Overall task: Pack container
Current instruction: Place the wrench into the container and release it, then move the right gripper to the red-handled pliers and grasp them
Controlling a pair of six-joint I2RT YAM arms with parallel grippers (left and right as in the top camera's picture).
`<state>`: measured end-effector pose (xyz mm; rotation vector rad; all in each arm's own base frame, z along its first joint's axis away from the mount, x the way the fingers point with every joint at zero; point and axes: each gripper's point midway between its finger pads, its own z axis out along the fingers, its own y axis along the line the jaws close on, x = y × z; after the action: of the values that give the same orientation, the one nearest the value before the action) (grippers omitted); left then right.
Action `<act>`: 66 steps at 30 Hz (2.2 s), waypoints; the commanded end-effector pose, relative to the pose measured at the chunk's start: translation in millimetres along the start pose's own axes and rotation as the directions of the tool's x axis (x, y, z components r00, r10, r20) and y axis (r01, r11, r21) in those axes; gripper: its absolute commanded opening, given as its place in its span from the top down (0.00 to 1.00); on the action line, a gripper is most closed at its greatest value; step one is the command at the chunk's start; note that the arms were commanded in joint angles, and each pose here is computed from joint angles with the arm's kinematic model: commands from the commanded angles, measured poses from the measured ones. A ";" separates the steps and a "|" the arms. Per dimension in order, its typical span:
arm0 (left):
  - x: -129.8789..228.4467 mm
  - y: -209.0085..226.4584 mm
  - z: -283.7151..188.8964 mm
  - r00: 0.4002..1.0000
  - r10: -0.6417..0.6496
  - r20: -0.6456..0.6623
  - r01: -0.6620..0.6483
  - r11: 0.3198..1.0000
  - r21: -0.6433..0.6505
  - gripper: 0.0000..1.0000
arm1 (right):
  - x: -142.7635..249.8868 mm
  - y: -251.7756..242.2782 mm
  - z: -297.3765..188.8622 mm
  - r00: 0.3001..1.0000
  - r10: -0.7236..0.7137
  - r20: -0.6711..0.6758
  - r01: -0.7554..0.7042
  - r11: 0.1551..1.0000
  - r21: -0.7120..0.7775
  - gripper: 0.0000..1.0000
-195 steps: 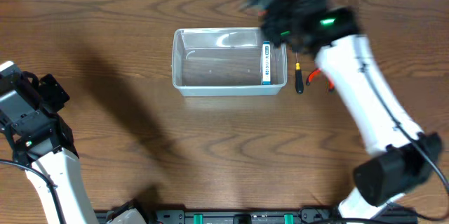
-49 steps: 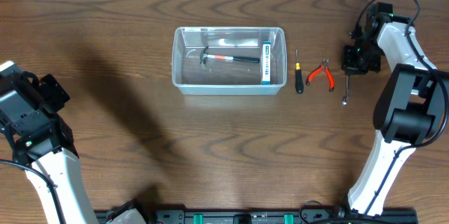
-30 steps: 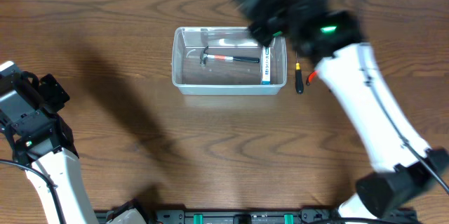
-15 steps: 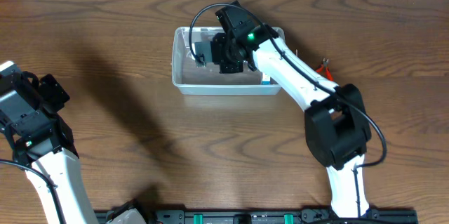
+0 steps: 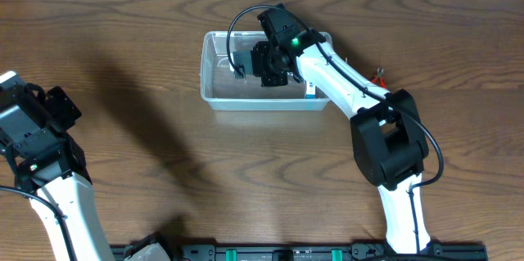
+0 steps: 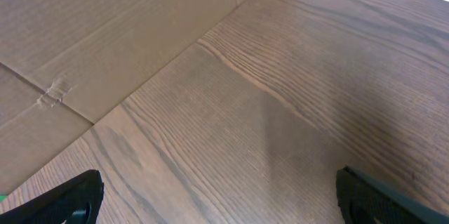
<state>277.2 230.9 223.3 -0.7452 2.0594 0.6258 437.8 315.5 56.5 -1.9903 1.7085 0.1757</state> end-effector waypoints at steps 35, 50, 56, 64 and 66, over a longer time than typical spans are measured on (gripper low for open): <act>-6.7 3.6 -0.8 1.000 0.007 0.011 -0.007 1.000 -0.013 0.02 | 290.4 7.2 -290.4 -0.296 0.925 0.237 -0.880 -0.361 0.309 0.60; -6.7 3.6 -0.8 1.000 0.007 0.011 -0.007 1.000 -0.013 0.02 | 303.8 71.7 -174.9 -0.283 0.950 -0.133 -0.917 -0.227 0.327 0.64; -6.7 3.6 -0.8 1.000 0.007 0.011 -0.007 1.000 -0.013 0.02 | 305.7 73.1 -167.8 -0.233 0.959 -0.159 -0.916 -0.162 0.367 0.65; -6.7 3.6 -0.8 1.000 0.007 0.011 -0.007 1.000 -0.013 0.02 | 289.8 79.0 -138.9 -0.137 0.967 -0.216 -0.937 -0.056 0.344 0.57; -6.7 3.6 -0.8 1.000 0.007 0.011 -0.007 1.000 -0.013 0.02 | 290.7 77.7 -134.5 -0.125 0.970 -0.210 -0.935 -0.044 0.353 0.62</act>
<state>277.2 230.9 223.3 -0.7456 2.0592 0.6256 394.5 -14.4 41.1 -0.0516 3.0718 0.1699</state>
